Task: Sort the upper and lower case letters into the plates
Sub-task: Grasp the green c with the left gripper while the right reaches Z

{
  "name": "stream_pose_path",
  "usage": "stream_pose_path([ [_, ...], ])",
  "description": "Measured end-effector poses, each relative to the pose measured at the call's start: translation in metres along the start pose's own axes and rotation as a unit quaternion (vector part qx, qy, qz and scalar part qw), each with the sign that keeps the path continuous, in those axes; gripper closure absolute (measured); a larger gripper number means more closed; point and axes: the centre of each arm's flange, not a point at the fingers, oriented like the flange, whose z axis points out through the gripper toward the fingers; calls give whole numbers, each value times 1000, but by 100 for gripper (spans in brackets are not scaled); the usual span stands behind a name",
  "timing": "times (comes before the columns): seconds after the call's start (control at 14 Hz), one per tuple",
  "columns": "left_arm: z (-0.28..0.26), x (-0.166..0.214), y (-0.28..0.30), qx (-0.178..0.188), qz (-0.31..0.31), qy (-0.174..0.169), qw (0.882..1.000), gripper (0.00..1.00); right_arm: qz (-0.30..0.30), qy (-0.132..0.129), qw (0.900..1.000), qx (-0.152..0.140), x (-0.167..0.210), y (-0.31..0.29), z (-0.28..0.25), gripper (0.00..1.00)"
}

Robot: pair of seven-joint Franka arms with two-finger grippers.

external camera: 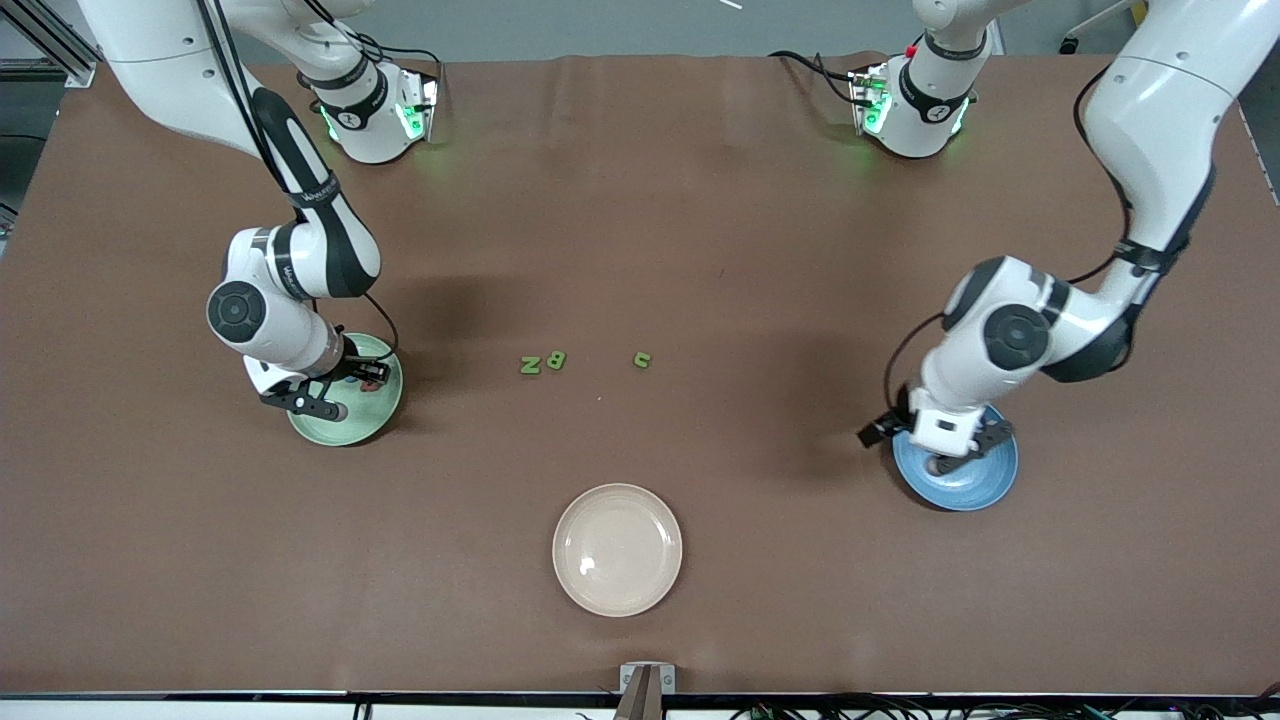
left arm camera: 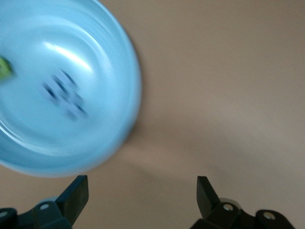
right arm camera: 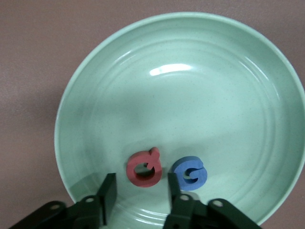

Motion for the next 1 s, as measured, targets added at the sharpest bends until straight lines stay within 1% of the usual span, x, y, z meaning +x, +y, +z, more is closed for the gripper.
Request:
stream_pose_path([
  [0.14, 0, -46, 40, -1, -9, -5, 1000, 0, -1, -11, 1000, -2, 1, -5, -5, 23],
  [0.29, 5, -100, 78, 1, -30, -11, 999, 2, 7, -24, 1000, -5, 3, -20, -20, 4],
  [0.36, 8, -126, 94, 2, -37, -14, 999, 2, 12, -23, 1000, -5, 2, -34, -28, 0],
  [0.43, 10, -148, 106, 3, -42, -16, 999, 5, 14, -19, 1000, -5, -2, -52, -33, 0],
  [0.5, 13, -169, 117, 4, -51, -20, 999, 5, 16, -13, 1000, -4, -10, -73, -35, 0],
  [0.64, 19, -204, 140, 2, -83, -28, 996, 9, 30, 5, 1000, 5, -31, -119, -36, 0],
  [0.79, 26, -226, 164, -1, -128, -33, 991, 10, 67, 17, 997, 16, -54, -159, -31, 0],
  [0.86, 32, -233, 173, -1, -149, -33, 988, 10, 89, 21, 996, 19, -62, -170, -26, 0],
  [0.93, 41, -240, 181, 1, -168, -31, 985, 13, 104, 22, 994, 20, -67, -178, -21, 0],
  [1.0, 50, -247, 188, 4, -188, -29, 982, 13, 117, 23, 993, 20, -70, -182, -16, 0],
])
